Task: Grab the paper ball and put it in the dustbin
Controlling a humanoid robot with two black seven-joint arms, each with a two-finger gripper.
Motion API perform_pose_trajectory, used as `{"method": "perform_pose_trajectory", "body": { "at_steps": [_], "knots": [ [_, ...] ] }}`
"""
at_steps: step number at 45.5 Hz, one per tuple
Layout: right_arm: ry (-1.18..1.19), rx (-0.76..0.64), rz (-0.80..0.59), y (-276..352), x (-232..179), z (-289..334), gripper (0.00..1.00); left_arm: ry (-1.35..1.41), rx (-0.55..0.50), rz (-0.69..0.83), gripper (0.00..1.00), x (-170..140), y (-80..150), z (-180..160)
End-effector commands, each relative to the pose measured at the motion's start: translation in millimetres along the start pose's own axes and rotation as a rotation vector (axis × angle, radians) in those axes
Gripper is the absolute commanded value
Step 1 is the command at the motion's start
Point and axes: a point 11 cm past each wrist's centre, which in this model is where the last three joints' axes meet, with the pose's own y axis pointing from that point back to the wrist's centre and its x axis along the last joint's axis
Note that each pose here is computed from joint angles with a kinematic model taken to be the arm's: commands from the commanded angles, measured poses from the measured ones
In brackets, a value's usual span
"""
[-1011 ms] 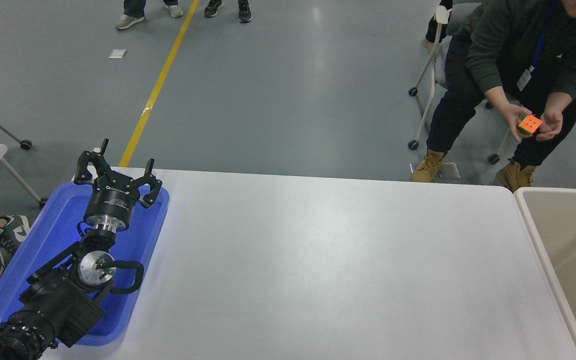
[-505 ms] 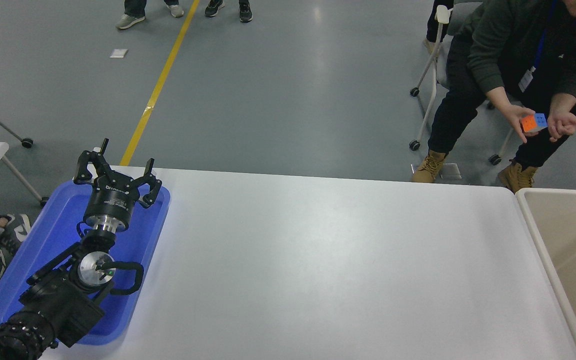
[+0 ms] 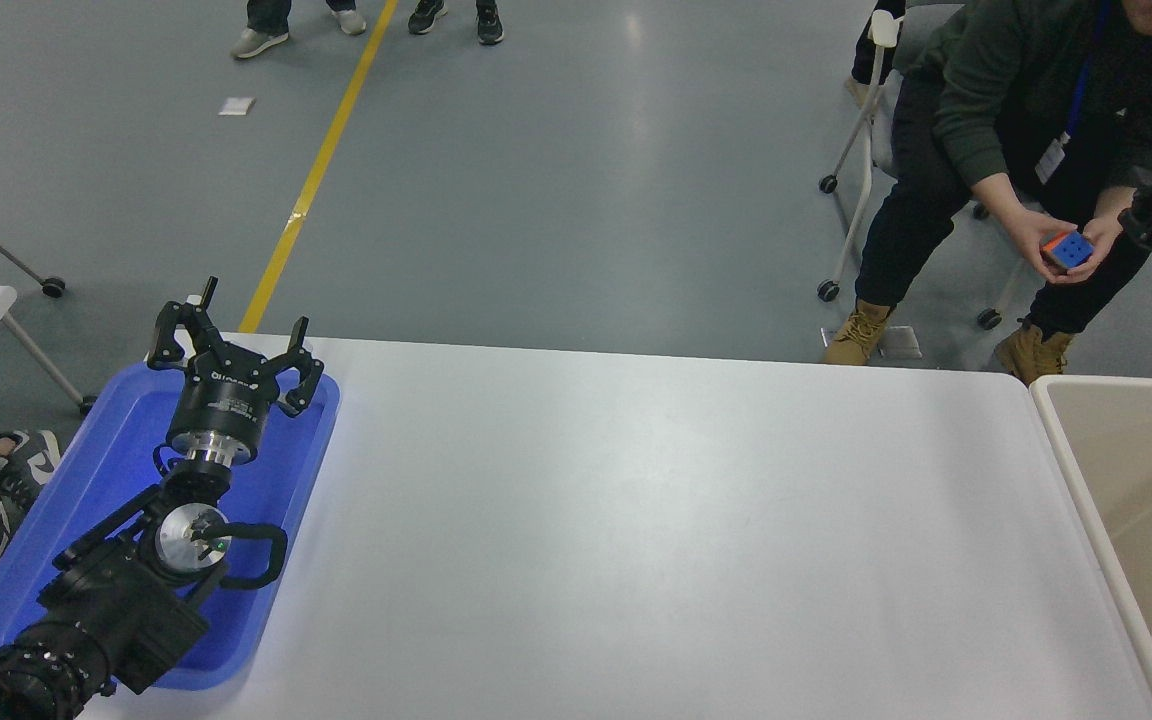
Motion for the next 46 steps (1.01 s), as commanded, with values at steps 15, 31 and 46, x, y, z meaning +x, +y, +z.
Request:
{"method": "perform_pose_trajectory", "body": {
  "at_steps": [15, 31, 46],
  "knots": [
    [-0.246, -0.028, -0.075, 47.1, 4.6, 120.4, 1.0, 0.0, 0.0, 0.0, 1.0, 0.0, 0.0, 0.0],
    [-0.305, -0.12, -0.112, 74.4, 0.6, 174.4, 1.0, 0.0, 0.0, 0.0, 1.0, 0.0, 0.0, 0.0],
    [-0.305, -0.115, -0.107, 76.8, 3.8, 176.4, 1.0, 0.0, 0.0, 0.0, 1.0, 0.0, 0.0, 0.0]
  ]
}}
